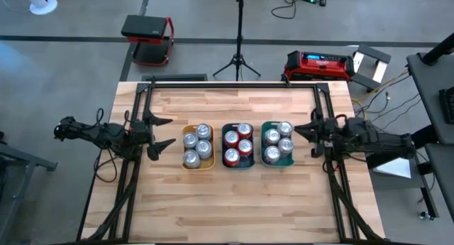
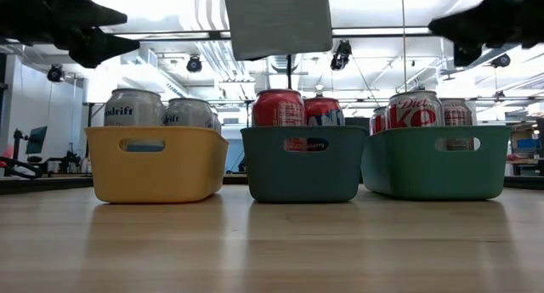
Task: Sort soda cans
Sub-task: Return to Home Position
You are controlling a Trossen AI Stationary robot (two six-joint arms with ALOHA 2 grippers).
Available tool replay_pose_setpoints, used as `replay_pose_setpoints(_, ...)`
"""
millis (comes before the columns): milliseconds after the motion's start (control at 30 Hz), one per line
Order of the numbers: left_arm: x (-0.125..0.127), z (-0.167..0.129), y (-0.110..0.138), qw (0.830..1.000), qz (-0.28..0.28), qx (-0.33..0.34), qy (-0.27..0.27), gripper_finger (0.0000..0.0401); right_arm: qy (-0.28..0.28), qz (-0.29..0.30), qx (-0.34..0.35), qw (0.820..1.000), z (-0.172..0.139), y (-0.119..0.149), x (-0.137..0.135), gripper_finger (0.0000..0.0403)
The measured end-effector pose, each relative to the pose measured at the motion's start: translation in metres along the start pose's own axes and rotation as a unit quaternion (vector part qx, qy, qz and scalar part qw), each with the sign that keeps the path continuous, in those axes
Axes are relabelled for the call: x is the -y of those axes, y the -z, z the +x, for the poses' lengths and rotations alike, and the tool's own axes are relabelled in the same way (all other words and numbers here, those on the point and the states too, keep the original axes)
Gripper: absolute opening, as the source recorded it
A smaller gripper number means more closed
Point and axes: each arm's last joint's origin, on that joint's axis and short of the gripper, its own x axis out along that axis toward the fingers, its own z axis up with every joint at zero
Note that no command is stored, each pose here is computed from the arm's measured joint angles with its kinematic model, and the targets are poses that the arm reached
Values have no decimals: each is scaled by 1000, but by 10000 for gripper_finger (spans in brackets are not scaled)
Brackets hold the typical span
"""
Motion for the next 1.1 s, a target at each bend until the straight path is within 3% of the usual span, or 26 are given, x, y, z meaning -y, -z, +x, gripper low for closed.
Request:
replay_pose_setpoints(267,1,1,1,1000,-7,-5,14,366,-4,-7,14,1000,8,38,0,28)
replay_pose_setpoints(400,2,0,1,999,-3,-4,39,366,-4,21,-9,1000,10,52,0,28)
replay_pose_setpoints(500,0,1,3,1000,2,-4,30,366,-1,46,-41,998,10,58,0,29)
replay_pose_setpoints(767,-4,5,13,998,1,14,69,366,-3,32,-52,998,10,60,0,28)
replay_pose_setpoints(967,-10,10,45,1000,14,8,22,366,-2,36,-53,998,10,60,0,28)
replay_pose_setpoints(1100,-9,9,54,999,-3,24,44,365,-1,41,-53,998,10,60,0,28)
